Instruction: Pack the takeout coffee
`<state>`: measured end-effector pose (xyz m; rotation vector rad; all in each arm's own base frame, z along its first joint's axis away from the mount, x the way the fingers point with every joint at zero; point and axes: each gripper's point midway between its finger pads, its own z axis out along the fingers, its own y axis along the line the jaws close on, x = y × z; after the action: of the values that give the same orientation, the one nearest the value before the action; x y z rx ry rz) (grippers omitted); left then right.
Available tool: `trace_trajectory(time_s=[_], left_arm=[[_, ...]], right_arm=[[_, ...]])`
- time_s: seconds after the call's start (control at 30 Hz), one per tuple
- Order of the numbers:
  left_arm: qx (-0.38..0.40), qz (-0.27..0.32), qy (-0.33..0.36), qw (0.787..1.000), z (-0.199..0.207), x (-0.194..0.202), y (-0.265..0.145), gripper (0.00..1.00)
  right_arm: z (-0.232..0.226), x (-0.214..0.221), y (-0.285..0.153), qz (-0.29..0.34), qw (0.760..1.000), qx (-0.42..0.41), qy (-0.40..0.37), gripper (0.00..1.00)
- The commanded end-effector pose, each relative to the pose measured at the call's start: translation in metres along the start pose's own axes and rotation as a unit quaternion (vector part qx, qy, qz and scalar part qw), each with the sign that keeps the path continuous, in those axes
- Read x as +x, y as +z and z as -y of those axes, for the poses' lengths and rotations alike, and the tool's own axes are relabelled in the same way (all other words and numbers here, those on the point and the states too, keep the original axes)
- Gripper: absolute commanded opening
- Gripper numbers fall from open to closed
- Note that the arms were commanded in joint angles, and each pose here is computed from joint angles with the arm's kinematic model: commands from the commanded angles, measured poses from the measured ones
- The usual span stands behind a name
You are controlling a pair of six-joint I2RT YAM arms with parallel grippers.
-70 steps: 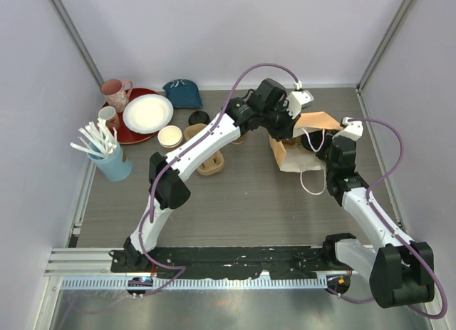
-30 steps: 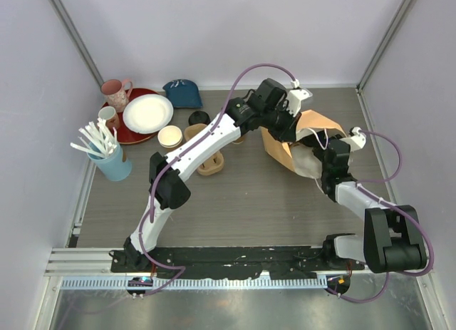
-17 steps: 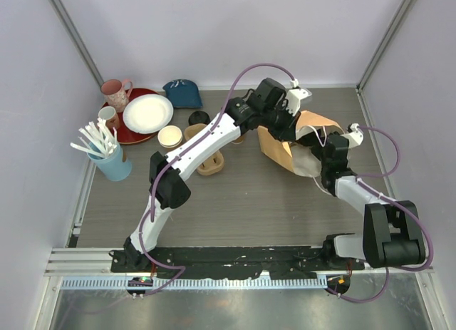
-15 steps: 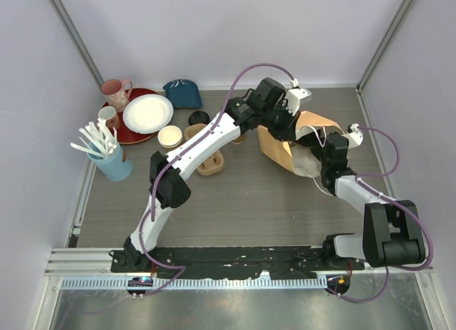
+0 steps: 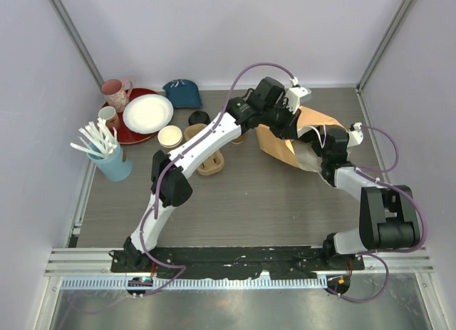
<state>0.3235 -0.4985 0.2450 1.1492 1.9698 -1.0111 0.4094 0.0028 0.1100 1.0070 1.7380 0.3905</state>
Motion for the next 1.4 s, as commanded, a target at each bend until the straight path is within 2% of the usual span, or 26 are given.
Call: trace_trajectory(time_s=[0.0,0.03,0.13,0.17,0.27,0.3,0.5,0.83,1.03,1.27,1.37], left_arm=[[0.049,0.07,0.035,0.996,0.03,-0.048,-0.021,0.0],[0.047,0.07,0.035,0.996,0.027,-0.049,-0.021,0.0],[0.043,0.072,0.028,0.996,0.021,-0.049,-0.022,0.0],[0.043,0.073,0.027,0.996,0.021,-0.05,-0.023,0.0],[0.04,0.076,0.019,0.996,0.014,-0.052,-0.027,0.0],[0.04,0.076,0.018,0.996,0.013,-0.052,-0.028,0.0],[0.038,0.076,0.013,0.996,0.008,-0.052,-0.032,0.0],[-0.006,0.065,-0.013,0.998,-0.01,-0.046,-0.035,0.0],[-0.008,0.058,-0.032,0.998,-0.01,-0.042,-0.035,0.0],[0.017,0.053,-0.033,0.998,-0.001,-0.039,-0.035,0.0],[0.027,0.049,-0.035,0.998,0.002,-0.037,-0.034,0.0]], right_arm=[[0.014,0.01,0.004,-0.023,0.999,0.035,0.011,0.08],[0.016,0.01,0.003,-0.023,0.999,0.036,0.009,0.09],[0.022,0.014,0.0,-0.029,0.999,0.041,-0.006,0.21],[0.021,0.011,-0.002,-0.027,0.999,0.04,-0.011,0.29],[0.016,-0.002,-0.01,-0.013,0.999,0.039,-0.033,0.4],[0.014,-0.006,-0.013,-0.008,0.999,0.037,-0.039,0.41],[-0.004,-0.04,-0.03,0.031,0.995,0.028,-0.087,0.45],[-0.018,-0.065,-0.053,0.045,0.989,0.029,-0.141,0.48],[-0.02,-0.069,-0.065,0.039,0.983,0.022,-0.178,0.49],[-0.028,-0.049,-0.053,-0.002,0.981,-0.012,-0.192,0.49],[-0.039,-0.054,-0.051,0.011,0.981,-0.032,-0.19,0.49]])
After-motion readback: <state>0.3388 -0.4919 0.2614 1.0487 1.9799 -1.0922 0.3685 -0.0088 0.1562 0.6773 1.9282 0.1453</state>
